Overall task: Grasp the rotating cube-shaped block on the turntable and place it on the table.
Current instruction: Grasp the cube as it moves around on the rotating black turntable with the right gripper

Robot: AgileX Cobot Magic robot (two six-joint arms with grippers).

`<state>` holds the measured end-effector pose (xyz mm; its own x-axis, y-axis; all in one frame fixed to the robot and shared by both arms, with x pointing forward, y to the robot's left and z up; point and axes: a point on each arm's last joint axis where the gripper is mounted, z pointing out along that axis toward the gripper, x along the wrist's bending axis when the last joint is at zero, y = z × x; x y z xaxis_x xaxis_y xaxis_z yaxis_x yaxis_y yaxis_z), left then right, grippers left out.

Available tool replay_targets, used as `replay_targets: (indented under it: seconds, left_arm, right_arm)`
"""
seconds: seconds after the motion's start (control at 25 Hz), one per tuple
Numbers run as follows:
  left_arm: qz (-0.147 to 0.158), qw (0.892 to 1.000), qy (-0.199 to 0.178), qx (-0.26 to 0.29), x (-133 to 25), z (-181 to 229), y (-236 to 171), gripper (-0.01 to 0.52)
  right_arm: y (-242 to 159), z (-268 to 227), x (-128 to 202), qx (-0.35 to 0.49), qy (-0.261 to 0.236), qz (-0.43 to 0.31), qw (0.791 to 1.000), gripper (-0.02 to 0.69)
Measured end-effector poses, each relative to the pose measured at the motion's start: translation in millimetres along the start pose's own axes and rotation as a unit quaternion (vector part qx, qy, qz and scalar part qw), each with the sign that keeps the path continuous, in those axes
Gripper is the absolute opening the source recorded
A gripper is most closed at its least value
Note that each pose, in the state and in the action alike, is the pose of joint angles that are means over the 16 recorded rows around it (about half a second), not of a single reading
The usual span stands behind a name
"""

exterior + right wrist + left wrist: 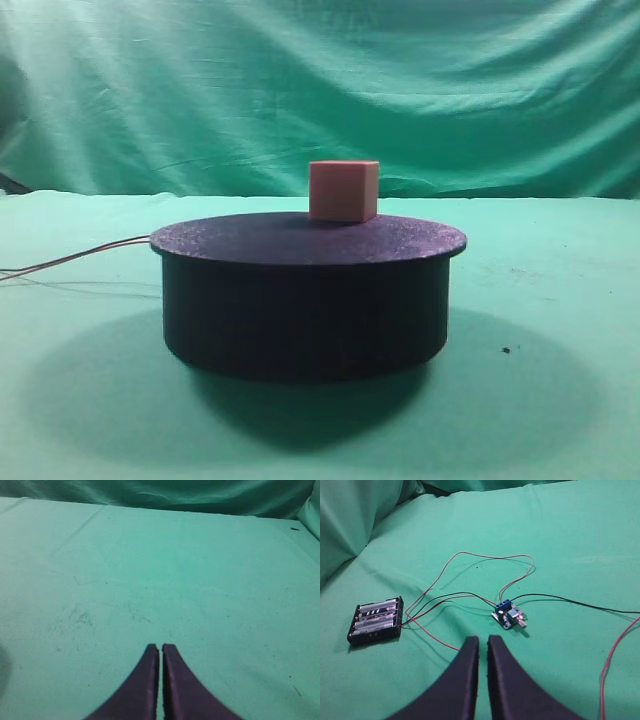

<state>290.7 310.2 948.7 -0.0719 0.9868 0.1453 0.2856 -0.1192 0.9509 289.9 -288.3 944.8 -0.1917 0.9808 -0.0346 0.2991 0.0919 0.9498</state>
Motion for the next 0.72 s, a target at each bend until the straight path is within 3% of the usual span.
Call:
replay_targets:
  seconds: [0.52, 0.72]
  left_arm:
    - [0.000, 1.000, 0.000, 0.000, 0.0, 0.0, 0.0, 0.000]
    - [0.000, 1.000, 0.000, 0.000, 0.0, 0.0, 0.0, 0.000]
  right_arm:
    - [0.5, 0.0, -0.3, -0.003, -0.002, -0.005, 1.000, 0.000]
    - [7.9, -0.3, -0.9, -0.044, -0.005, 0.001, 0.999, 0.000]
